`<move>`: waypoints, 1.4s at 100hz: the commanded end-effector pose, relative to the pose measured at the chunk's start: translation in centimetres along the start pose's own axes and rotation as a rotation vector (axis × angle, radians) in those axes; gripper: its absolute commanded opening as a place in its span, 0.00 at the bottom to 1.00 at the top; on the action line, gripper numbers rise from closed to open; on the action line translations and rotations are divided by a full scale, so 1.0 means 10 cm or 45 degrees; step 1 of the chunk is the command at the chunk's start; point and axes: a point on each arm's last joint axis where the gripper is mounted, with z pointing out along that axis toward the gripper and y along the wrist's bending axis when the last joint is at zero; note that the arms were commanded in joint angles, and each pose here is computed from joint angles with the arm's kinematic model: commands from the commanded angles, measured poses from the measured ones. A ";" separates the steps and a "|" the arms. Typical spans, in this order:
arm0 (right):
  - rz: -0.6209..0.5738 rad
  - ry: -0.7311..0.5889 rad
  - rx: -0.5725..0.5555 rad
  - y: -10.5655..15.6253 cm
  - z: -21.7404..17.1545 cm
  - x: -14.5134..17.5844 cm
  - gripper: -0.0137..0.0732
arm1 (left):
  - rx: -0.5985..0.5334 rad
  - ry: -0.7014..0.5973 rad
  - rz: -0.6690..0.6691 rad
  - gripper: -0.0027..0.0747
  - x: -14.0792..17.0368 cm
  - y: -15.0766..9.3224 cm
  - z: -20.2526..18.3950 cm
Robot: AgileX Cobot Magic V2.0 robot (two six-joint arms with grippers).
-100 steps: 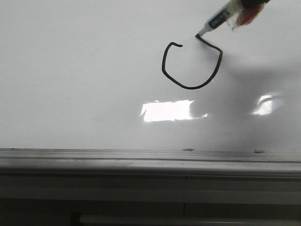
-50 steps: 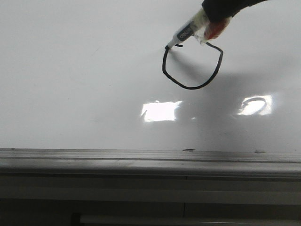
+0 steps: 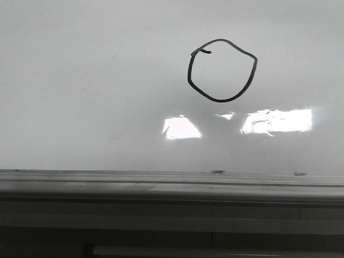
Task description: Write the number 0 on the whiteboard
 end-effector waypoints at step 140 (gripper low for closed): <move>-0.139 0.203 -0.594 1.01 0.21 0.08 0.10 | 0.223 0.590 0.534 0.02 -0.32 -0.72 0.90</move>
